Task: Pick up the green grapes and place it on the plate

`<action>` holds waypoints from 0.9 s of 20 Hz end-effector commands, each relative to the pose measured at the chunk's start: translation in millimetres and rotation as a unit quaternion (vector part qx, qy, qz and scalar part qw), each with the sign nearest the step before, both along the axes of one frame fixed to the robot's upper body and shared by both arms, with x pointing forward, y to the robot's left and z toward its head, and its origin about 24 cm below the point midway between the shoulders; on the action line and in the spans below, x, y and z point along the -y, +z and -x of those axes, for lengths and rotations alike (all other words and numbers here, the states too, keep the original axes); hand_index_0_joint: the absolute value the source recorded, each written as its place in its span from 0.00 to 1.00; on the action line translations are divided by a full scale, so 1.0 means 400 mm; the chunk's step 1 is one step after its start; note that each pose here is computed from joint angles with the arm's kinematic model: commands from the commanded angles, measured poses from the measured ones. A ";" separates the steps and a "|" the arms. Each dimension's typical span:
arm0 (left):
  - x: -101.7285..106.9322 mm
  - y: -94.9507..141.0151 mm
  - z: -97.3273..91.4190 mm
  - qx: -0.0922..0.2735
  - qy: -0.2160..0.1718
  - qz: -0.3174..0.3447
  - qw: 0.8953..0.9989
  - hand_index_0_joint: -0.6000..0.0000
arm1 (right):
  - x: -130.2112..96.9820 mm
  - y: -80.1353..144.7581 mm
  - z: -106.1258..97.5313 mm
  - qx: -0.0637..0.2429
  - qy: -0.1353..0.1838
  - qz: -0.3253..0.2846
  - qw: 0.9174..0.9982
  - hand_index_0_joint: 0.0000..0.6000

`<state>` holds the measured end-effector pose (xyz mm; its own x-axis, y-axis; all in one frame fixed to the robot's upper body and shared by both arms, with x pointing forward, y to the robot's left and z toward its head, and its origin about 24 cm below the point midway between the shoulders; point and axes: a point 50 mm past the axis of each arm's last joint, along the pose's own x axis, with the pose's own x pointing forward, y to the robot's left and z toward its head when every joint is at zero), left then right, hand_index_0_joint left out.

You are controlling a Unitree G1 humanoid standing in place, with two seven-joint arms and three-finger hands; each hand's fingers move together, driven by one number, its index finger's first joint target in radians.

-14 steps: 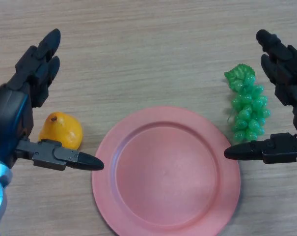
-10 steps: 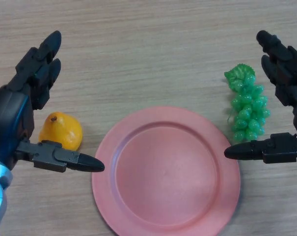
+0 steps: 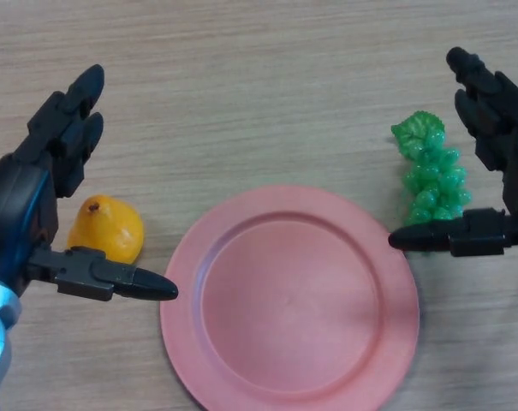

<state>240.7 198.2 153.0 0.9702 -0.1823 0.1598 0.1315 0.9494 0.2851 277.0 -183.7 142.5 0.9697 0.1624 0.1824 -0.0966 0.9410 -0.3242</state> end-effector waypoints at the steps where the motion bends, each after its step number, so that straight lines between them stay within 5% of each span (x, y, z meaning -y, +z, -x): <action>1: -0.009 0.077 0.017 0.099 -0.003 -0.038 0.994 1.00 | 0.020 0.099 -0.009 0.149 -0.025 0.030 0.988 0.00; 10: 0.009 0.065 0.011 0.081 -0.011 -0.032 0.996 1.00 | 0.040 0.023 -0.124 0.153 -0.111 0.098 0.977 0.00; 18: -0.004 0.064 0.012 0.071 -0.006 -0.024 0.997 1.00 | 0.056 -0.031 -0.161 0.155 -0.124 0.107 0.974 0.00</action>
